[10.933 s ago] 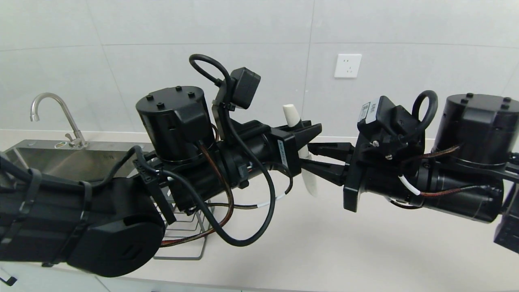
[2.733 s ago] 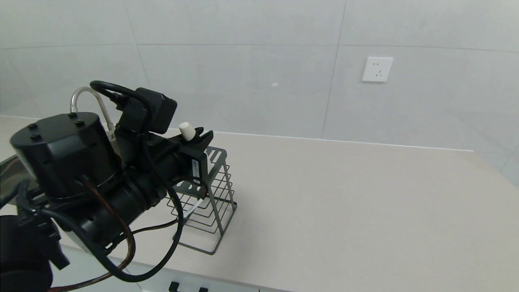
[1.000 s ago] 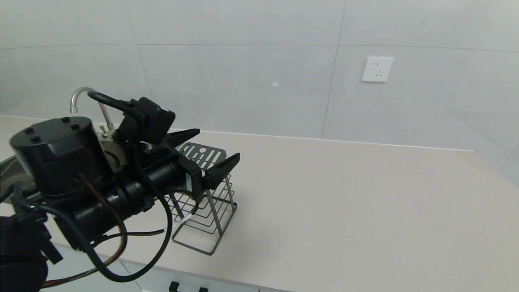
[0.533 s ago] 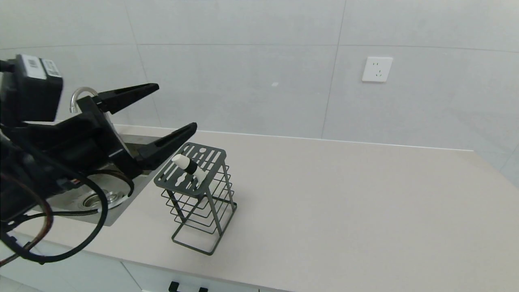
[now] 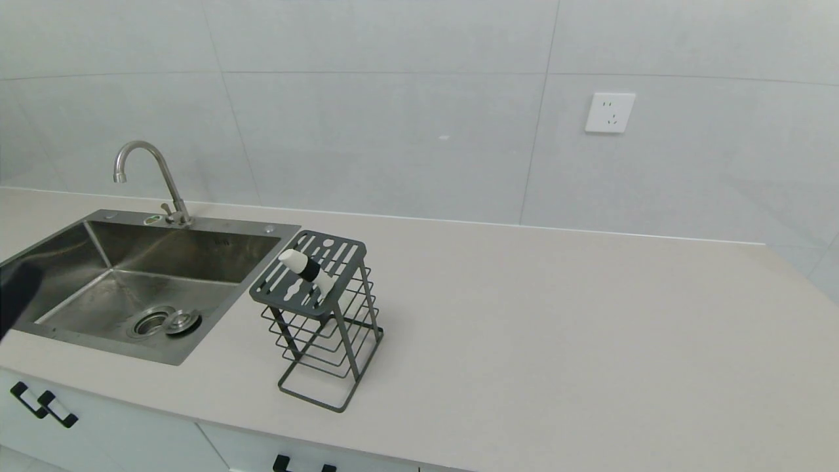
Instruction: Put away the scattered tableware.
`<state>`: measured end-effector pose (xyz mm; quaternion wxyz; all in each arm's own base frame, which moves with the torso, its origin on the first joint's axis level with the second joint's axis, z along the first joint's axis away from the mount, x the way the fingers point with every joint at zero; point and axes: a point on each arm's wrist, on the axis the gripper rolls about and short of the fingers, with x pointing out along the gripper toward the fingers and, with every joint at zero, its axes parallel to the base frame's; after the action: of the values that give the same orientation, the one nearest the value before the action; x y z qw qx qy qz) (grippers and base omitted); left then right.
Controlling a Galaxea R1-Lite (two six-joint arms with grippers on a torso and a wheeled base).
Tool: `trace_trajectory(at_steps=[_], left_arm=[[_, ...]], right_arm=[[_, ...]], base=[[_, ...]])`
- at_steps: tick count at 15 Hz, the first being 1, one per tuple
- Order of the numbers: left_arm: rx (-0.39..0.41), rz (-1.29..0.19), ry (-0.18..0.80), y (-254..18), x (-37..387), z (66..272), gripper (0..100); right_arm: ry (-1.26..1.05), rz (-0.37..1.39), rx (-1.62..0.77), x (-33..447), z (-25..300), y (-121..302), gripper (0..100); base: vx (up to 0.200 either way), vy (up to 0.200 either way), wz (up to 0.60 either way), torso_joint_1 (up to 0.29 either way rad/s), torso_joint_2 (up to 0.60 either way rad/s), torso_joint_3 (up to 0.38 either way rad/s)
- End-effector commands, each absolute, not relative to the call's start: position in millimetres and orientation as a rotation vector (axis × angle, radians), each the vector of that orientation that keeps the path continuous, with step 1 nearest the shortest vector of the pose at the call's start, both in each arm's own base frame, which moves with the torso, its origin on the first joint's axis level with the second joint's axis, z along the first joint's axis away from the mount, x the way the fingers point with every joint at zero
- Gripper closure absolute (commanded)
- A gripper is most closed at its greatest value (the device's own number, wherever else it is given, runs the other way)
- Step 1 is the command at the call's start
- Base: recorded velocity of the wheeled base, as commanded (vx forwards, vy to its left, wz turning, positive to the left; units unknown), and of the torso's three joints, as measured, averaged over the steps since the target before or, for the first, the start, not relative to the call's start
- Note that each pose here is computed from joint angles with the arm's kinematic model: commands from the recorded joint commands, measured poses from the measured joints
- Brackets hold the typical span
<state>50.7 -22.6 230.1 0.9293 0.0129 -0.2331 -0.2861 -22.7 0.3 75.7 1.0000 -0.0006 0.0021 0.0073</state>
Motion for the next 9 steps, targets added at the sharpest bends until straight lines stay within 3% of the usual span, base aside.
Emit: trace_trajectory(at_steps=[1, 3, 7, 9], left_arm=[[0.011, -0.49, -0.576, -4, -11, 191, 0], [0.033, -0.427, -0.514, 0, -38, 160, 0], [0.022, -0.266, -0.421, -2, -30, 156, 0], [0.029, -0.219, -0.331, -4, -24, 135, 0]], right_arm=[[0.006, 0.015, -0.001, -23, 76, 0, 0], [0.006, 0.015, -0.001, -23, 76, 0, 0], [0.005, 0.015, -0.001, -23, 76, 0, 0], [0.006, 0.015, -0.001, -23, 76, 0, 0]], base=[[0.0, 0.0, 0.0, 0.0, 0.0, 0.0], [0.0, 0.0, 0.0, 0.0, 0.0, 0.0], [0.0, 0.0, 0.0, 0.0, 0.0, 0.0], [0.0, 0.0, 0.0, 0.0, 0.0, 0.0]])
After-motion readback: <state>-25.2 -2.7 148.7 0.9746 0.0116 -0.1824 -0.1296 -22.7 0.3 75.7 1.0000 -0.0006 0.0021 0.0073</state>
